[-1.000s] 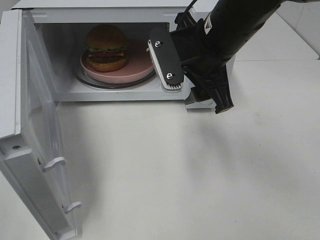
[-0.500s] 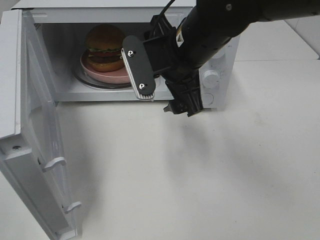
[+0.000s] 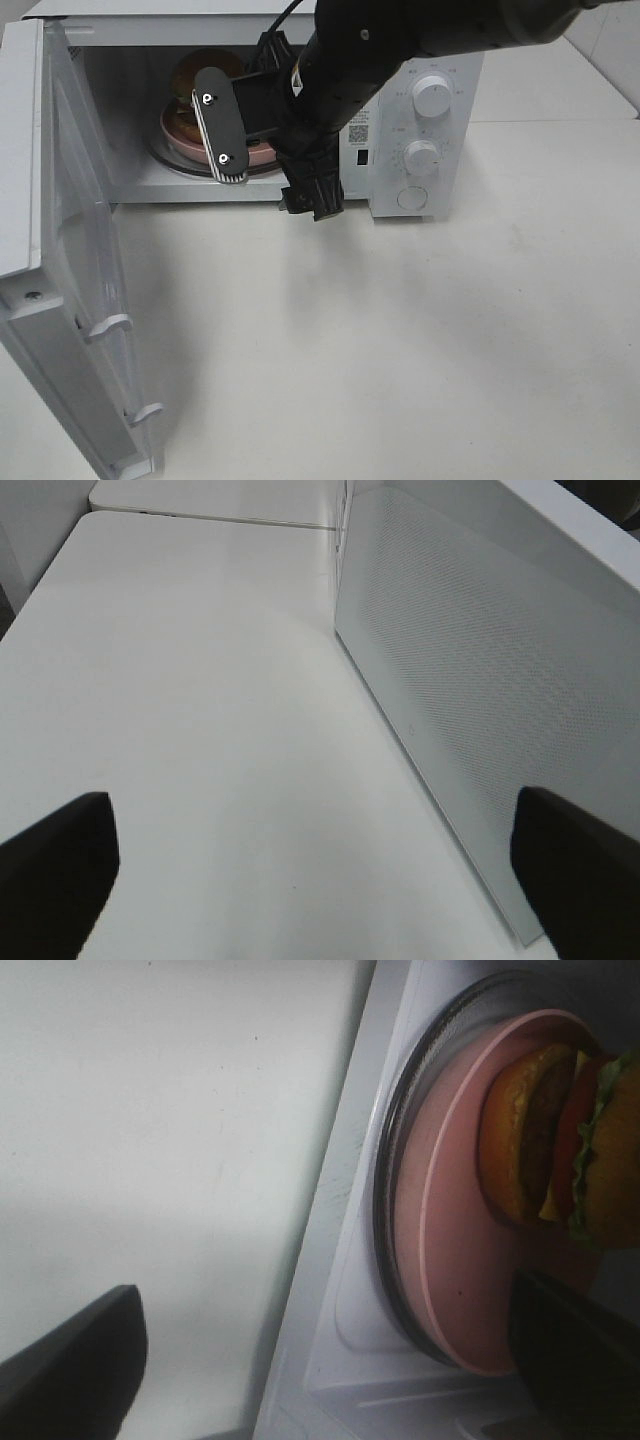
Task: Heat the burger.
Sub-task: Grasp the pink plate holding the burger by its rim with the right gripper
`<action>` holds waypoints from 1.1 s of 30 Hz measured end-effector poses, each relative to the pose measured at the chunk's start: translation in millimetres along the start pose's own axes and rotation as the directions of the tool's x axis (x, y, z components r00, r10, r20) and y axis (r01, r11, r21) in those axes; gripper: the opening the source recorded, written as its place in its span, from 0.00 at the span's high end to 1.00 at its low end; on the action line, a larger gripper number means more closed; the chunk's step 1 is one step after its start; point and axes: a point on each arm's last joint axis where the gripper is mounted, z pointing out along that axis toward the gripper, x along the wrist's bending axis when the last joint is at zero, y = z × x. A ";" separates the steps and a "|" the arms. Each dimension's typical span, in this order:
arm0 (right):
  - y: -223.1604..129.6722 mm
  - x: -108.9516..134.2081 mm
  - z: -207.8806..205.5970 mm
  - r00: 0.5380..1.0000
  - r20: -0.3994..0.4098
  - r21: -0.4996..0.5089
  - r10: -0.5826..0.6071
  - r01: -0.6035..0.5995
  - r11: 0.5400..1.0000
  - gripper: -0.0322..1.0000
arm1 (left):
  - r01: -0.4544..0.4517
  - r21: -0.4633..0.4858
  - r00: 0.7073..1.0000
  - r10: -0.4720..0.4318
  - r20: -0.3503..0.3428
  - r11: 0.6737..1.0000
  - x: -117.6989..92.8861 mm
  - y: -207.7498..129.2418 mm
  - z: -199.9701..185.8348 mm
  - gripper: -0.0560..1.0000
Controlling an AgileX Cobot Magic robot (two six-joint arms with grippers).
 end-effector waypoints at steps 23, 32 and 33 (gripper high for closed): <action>8.6 -20.5 66.7 0.999 -0.001 0.028 0.050 -0.050 0.998 0.11 | 0.000 0.000 1.000 0.000 0.000 1.000 0.0 0.0 0.0 0.01; 5.8 -28.4 88.7 0.998 0.010 0.036 0.064 -0.064 0.997 0.13 | 0.000 0.000 1.000 0.000 0.000 1.000 0.0 0.0 0.0 0.01; 6.0 -29.5 93.2 0.998 0.012 0.036 0.069 -0.070 0.997 0.13 | 0.000 0.000 1.000 0.000 0.000 1.000 0.0 0.0 0.0 0.01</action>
